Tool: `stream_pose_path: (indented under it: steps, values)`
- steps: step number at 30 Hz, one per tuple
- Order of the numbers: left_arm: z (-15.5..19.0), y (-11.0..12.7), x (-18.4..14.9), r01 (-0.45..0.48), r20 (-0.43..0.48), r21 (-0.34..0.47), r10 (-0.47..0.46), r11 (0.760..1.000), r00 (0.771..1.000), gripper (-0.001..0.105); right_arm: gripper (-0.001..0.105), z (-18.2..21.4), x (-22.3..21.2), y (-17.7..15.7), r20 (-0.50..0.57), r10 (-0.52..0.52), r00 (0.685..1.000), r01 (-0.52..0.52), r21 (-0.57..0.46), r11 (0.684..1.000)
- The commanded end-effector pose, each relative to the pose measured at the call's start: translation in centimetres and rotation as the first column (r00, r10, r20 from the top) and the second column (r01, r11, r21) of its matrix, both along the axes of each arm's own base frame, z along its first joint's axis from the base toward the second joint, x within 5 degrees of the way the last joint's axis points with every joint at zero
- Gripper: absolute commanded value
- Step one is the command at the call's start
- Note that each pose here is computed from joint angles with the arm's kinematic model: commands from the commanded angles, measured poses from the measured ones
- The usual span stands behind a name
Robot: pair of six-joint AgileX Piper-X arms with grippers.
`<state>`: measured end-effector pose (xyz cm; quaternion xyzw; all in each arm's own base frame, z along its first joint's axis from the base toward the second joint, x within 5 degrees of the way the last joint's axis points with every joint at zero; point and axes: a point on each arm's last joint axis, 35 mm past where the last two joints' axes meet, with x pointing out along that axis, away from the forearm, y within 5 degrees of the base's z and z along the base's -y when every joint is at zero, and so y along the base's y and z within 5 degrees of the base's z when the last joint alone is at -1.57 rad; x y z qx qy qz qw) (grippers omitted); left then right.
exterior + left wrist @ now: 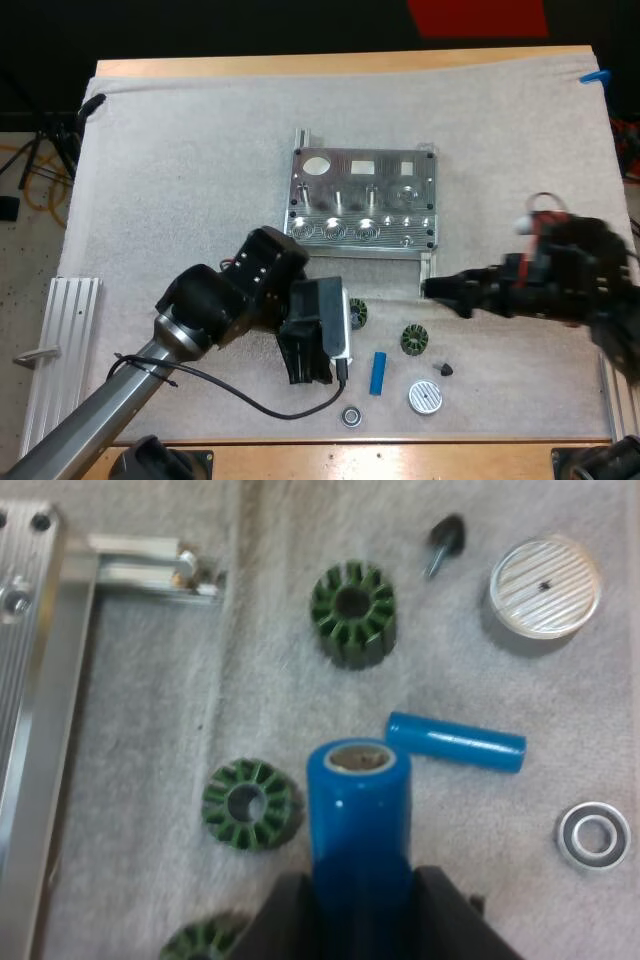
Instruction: Load cells from left to right
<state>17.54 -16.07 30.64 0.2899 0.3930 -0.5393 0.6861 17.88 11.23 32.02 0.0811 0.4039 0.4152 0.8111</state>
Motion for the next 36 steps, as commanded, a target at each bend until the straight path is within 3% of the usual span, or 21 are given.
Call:
stream_pose_path:
  steps: [1,9,18,26,34,36]
  values:
    - [0.5,-0.2,-0.2,-0.002,0.002,-0.027,0.002,1.0,1.0,0.0,0.079,0.2,0.3,1.1,0.007,0.026,1.0,-0.026,0.028,0.999]
    - [0.6,-0.5,-0.1,-0.01,0.005,-0.053,0.01,0.999,1.0,0.0,0.079,-2.5,0.3,6.8,-0.062,0.19,0.98,-0.188,0.028,0.982]
    - [0.6,-0.5,-0.1,-0.008,0.001,-0.055,0.008,0.998,1.0,0.0,0.078,-3.8,0.2,9.8,-0.078,0.245,0.966,-0.241,0.062,0.969]
    - [0.7,-0.7,-0.3,0.021,-0.032,-0.093,-0.024,0.995,0.999,0.0,0.044,-3.7,0.3,9.9,-0.071,0.243,0.967,-0.238,0.071,0.969]
    - [0.7,-0.8,-0.5,0.033,-0.043,-0.106,-0.038,0.994,0.998,0.0,0.04,-3.7,0.3,9.9,-0.076,0.253,0.964,-0.247,0.078,0.966]
    - [0.7,-0.8,-0.5,0.033,-0.043,-0.106,-0.038,0.994,0.998,0.0,0.028,-3.7,0.3,9.9,-0.076,0.253,0.964,-0.247,0.078,0.966]
